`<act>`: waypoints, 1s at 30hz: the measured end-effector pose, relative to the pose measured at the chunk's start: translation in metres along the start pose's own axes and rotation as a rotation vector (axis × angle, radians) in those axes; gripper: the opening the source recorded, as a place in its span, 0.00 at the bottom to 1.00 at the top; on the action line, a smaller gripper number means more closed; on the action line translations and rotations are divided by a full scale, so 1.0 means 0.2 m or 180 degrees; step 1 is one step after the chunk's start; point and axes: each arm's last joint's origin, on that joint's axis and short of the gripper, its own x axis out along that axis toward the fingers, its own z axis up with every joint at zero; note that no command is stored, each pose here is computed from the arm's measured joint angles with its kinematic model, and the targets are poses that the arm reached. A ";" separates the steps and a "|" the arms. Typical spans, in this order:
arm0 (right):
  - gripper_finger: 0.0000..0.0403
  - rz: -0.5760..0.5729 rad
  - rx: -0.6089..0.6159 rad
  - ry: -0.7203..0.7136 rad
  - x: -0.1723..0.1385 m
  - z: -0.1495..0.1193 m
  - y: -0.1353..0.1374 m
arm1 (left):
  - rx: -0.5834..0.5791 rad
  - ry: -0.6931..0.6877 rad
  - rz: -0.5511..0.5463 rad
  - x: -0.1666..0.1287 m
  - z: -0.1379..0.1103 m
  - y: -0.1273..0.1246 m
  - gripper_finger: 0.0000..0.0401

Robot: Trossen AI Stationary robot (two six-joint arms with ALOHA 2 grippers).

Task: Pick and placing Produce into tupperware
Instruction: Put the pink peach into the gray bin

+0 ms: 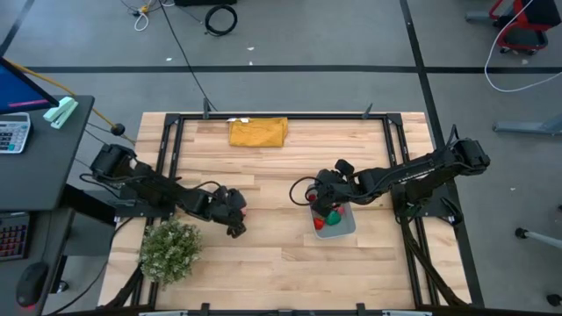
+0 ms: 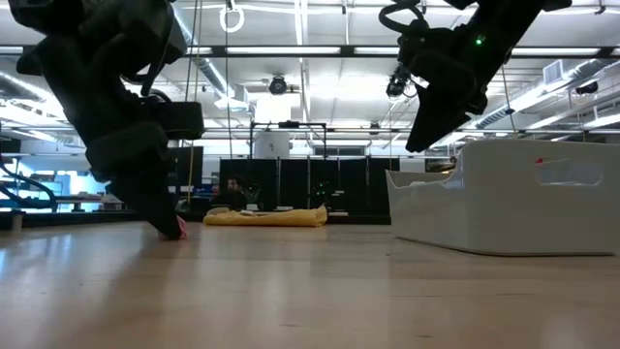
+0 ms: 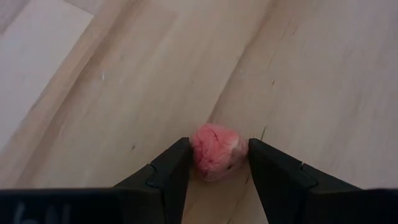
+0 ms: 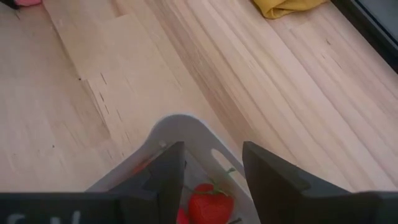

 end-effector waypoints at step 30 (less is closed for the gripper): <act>0.37 0.0255 0.0708 -0.1257 -0.56 0.09 -0.34 | 0.0117 -0.2609 -0.0448 -0.12 0.73 -0.25 0.10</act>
